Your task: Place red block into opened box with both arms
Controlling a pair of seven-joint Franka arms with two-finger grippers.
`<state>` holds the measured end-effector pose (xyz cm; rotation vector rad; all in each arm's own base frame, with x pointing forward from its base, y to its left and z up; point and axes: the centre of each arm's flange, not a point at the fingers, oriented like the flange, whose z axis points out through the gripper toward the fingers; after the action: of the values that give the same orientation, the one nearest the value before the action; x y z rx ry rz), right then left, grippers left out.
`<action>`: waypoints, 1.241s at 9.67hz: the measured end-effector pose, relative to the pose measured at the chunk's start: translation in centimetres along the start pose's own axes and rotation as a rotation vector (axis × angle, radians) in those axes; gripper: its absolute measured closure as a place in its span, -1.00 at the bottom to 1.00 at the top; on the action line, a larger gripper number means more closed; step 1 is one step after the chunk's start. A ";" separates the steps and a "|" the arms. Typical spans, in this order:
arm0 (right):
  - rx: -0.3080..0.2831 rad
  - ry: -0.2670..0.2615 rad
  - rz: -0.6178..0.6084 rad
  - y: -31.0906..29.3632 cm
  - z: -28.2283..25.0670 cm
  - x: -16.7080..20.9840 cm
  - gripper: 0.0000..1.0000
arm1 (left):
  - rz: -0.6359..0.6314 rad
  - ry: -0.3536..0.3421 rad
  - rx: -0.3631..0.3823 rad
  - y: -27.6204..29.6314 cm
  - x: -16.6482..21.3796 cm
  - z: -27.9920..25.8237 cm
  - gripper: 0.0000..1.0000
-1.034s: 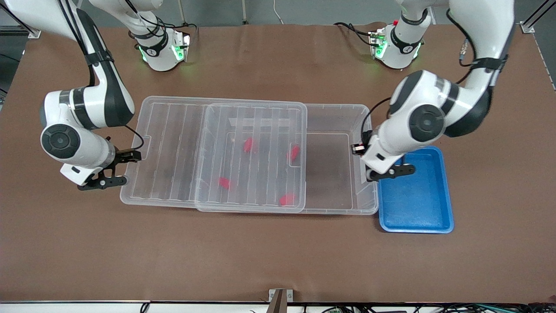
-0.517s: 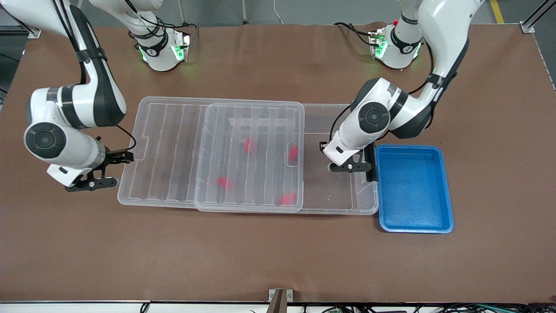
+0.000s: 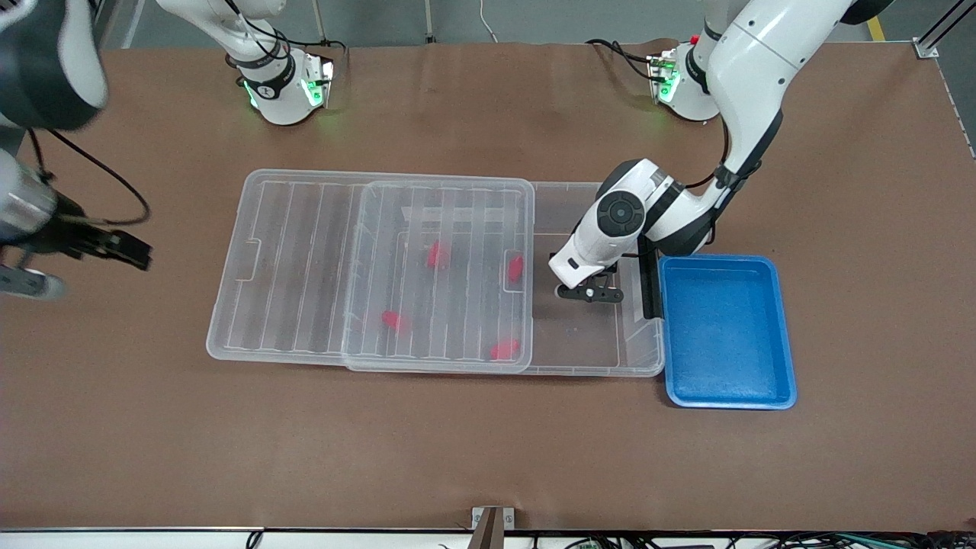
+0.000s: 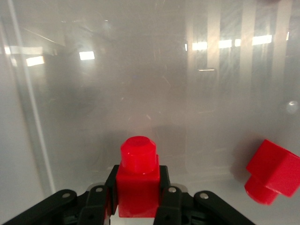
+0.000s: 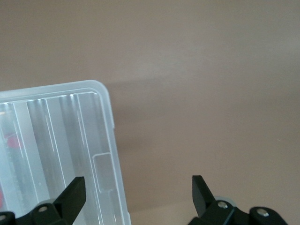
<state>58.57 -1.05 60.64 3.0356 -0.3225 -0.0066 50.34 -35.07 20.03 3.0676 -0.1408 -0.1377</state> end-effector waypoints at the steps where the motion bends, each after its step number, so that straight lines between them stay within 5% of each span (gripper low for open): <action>1: 0.042 -0.005 0.044 2.3 -2.5 -1.1 -1.00 | -0.006 -0.006 -0.007 0.1 -0.1 0.9 0.30; 3: 0.081 -0.007 0.052 5.7 -5.7 -2.1 -1.00 | -0.020 -0.007 -0.010 -0.2 0.1 1.1 0.28; 8: 0.083 -0.007 -0.036 5.7 -6.4 -2.4 -1.00 | -0.049 -0.008 0.068 0.5 2.2 -9.3 -1.00; 12: 0.081 -0.024 -0.044 5.6 -6.2 -2.6 -1.00 | -0.094 0.082 0.095 0.2 3.3 -23.3 -1.00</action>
<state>54.96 -5.37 67.32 3.1250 -0.2640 -0.0343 55.70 -34.14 42.94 3.1694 0.0019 -0.0096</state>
